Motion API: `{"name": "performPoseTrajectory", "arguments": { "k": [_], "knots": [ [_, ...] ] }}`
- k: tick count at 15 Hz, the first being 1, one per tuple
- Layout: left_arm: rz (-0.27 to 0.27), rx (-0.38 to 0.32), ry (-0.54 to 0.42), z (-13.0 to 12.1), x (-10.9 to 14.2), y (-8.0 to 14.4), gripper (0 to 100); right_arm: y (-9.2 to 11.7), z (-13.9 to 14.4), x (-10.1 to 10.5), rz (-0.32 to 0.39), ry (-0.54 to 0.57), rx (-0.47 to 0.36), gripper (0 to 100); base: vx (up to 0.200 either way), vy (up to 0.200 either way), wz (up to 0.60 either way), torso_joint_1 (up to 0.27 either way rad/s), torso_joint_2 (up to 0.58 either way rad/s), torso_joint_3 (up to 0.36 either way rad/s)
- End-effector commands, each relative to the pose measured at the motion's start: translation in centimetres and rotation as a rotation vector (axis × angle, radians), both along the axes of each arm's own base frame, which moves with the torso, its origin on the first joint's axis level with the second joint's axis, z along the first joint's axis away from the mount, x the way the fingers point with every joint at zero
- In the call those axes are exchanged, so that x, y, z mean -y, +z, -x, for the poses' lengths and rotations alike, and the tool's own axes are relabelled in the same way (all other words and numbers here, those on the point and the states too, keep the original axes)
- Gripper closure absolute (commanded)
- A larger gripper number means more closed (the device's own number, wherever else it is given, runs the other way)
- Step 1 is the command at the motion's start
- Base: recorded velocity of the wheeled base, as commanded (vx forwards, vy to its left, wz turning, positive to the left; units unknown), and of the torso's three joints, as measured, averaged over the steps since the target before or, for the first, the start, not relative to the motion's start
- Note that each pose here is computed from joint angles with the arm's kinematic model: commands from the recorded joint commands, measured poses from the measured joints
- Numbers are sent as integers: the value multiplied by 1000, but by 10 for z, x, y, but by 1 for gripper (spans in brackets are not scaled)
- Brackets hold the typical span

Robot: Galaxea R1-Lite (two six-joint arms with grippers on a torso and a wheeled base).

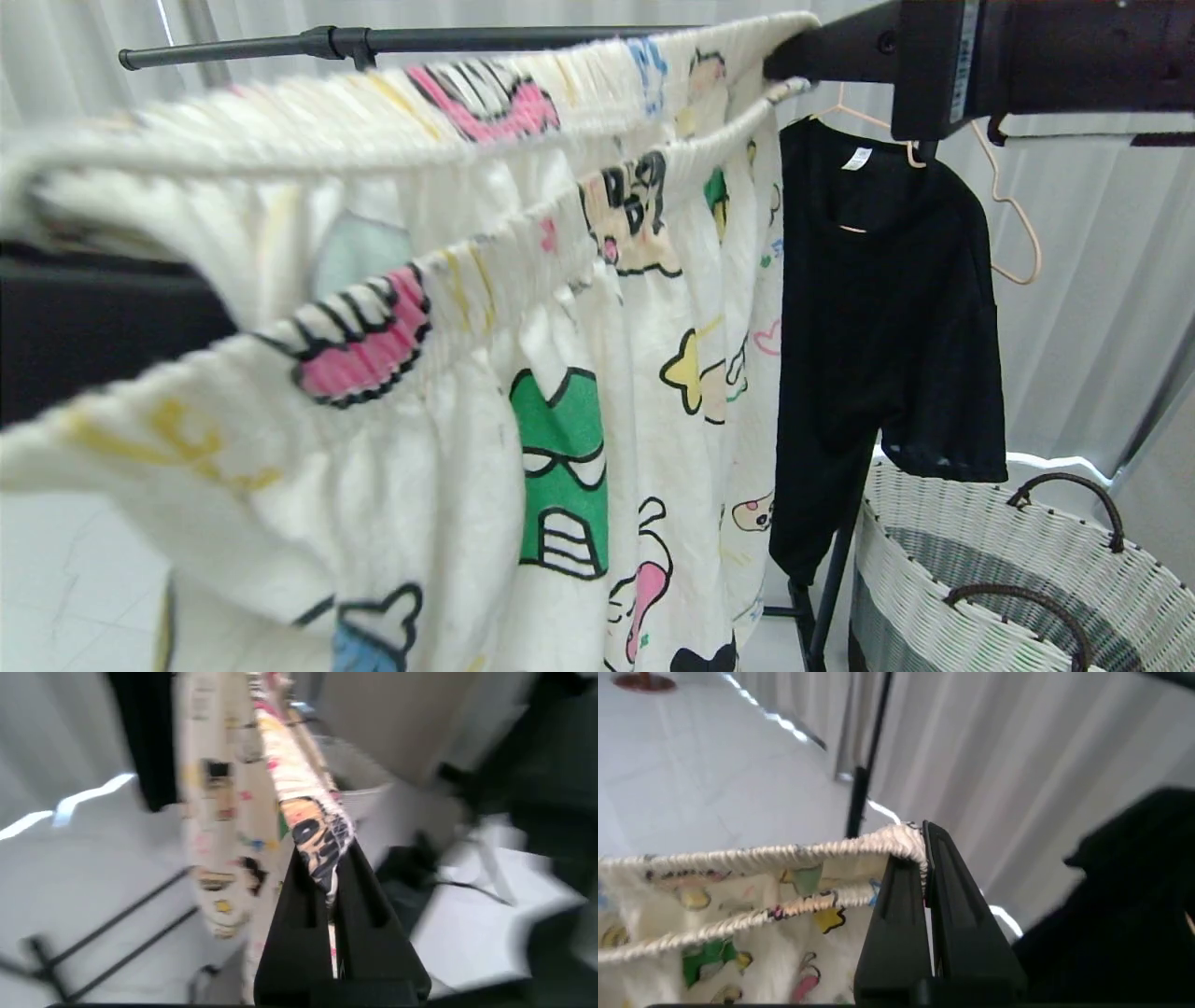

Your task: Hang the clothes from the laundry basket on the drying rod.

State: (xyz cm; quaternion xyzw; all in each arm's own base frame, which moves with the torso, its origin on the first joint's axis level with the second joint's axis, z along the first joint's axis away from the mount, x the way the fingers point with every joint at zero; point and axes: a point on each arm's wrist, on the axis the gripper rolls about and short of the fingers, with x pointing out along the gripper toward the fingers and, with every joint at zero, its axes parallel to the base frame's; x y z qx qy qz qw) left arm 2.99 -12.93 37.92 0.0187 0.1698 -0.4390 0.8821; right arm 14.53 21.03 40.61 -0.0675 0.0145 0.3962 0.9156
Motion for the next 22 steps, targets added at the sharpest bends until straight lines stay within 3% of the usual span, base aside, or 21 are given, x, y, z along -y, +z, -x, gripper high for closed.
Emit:
{"name": "performPoseTrajectory", "arguments": {
  "k": [1, 2, 4, 6, 8, 12, 16, 21, 22],
  "knots": [
    [-176, 82, 151, -27, 2, -20, 100, 9, 9, 37, 8, -102, 0, 100, 0, 0, 0, 0, 0, 0],
    [-225, 105, 196, -39, 5, -22, 100, 12, 16, 54, 27, -154, -12, 100, 0, 0, 0, 0, 0, 0],
    [-251, 112, 257, -56, 16, -19, 100, 14, 36, 83, 58, -173, -34, 100, 0, 0, 0, 0, 0, 0],
    [-255, 112, 259, -62, 27, -18, 100, 13, 52, 103, 90, -168, -54, 100, 0, 0, 0, 0, 0, 0],
    [-208, 130, 272, -72, 47, -19, 100, 7, 72, 120, 145, -124, -85, 100, 0, 0, 0, 0, 0, 0],
    [-202, 147, 307, -77, 54, -19, 100, -12, 81, 123, 242, -62, -71, 100, 0, 0, 0, 0, 0, 0],
    [-198, 147, 305, -76, 53, -18, 100, -10, 66, 100, 188, -67, -26, 100, 0, 0, 0, 0, 0, 0],
    [-176, 154, 306, -74, 51, -13, 100, -13, 58, 88, 202, -67, -32, 100, 0, 0, 0, 0, 0, 0],
    [-176, 154, 306, -74, 51, -13, 100, -13, 59, 89, 202, -67, -32, 0, 0, 0, 0, 0, 0, 0]
  ]
}}
